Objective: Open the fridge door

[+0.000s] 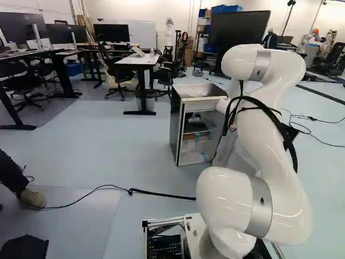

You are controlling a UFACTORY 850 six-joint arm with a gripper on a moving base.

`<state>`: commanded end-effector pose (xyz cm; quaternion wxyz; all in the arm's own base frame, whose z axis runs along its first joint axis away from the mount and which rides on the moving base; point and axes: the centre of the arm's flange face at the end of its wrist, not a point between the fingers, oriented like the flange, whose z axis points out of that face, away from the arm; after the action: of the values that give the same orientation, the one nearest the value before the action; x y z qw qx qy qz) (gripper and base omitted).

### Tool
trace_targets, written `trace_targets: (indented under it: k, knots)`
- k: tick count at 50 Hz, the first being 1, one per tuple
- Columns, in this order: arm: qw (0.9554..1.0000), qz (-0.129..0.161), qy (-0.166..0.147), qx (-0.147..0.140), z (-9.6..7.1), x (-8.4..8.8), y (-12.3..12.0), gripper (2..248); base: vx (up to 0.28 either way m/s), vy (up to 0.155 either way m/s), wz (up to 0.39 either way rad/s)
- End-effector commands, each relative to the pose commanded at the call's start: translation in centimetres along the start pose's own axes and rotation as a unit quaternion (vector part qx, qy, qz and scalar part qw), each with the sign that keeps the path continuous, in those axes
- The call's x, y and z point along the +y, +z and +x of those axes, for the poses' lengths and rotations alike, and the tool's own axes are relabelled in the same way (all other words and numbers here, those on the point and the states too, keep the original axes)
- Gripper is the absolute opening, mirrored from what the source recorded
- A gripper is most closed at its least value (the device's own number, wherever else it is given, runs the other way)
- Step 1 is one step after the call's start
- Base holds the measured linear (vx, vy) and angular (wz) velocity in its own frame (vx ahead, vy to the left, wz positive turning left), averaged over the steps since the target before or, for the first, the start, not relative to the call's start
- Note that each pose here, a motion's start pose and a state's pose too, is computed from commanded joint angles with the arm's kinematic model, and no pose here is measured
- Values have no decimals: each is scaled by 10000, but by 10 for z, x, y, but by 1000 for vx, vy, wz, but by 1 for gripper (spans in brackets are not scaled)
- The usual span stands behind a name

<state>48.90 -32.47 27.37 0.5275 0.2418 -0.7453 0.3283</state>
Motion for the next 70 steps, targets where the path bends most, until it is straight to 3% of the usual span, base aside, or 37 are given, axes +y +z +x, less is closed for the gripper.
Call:
trace_targets:
  k: [18, 27, 35, 44, 53, 70]
  knots:
    - [9957, 805, -451, 114, 2, 32, -23, 247, 0, 0, 0]
    - [9891, 1297, -671, 167, 3, 47, -35, 247, 0, 0, 0]
    - [9808, 1741, -858, 206, 5, 61, -46, 247, 0, 0, 0]
    - [9685, 2242, -1057, 240, 7, 76, -58, 247, 0, 0, 0]
    - [9533, 2740, -1242, 265, 9, 91, -70, 247, 0, 0, 0]
    - [9169, 3667, -1549, 289, 15, 119, -93, 247, 0, 0, 0]
